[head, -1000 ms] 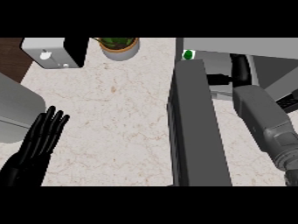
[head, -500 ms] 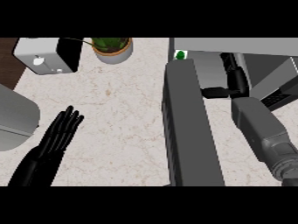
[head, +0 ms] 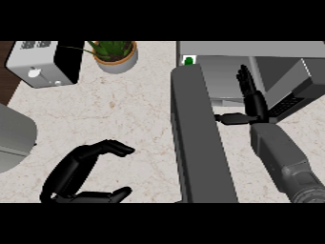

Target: Pick up the milk, place it into the microwave and close the microwave

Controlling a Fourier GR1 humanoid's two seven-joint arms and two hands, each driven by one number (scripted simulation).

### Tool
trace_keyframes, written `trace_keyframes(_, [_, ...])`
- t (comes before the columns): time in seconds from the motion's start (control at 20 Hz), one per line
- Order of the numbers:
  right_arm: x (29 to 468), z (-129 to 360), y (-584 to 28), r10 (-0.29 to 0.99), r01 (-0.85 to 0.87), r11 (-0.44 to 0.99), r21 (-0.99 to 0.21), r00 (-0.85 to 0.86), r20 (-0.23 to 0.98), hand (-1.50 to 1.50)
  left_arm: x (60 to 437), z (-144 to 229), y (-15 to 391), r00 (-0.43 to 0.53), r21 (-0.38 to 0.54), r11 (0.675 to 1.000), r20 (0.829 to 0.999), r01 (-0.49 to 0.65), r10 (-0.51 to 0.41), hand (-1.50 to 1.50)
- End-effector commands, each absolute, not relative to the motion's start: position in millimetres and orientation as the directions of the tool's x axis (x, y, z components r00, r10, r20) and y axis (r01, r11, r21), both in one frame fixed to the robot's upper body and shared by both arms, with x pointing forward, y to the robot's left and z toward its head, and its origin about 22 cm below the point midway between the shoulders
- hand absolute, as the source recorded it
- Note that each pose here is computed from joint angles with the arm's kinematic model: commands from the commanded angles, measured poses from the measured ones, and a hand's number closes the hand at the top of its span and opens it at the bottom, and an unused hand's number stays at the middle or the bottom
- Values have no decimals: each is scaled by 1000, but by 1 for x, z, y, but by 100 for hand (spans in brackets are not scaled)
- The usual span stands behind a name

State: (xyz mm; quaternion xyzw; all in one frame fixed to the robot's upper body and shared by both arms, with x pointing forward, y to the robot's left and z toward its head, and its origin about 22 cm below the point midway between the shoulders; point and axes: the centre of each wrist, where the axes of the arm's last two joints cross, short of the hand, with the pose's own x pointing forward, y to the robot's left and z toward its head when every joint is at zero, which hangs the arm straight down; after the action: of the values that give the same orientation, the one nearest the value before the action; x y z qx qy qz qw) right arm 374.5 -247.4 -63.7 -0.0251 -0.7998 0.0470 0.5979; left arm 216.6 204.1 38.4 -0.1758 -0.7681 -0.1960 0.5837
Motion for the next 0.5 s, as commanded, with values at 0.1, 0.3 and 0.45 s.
trace_keyframes(0.1, [341,-94,-270,63,-65,994,-87,-307,950,-150,226,22,183,-219,130,830,976,543,-9,150])
trace_keyframes(0.3, [320,-110,-271,30,-84,995,-58,-299,954,-150,242,20,160,-227,159,828,973,538,-39,150])
trace_keyframes(0.45, [319,-101,-291,70,-88,991,-103,-322,944,-150,260,18,163,-242,252,783,961,569,-133,150])
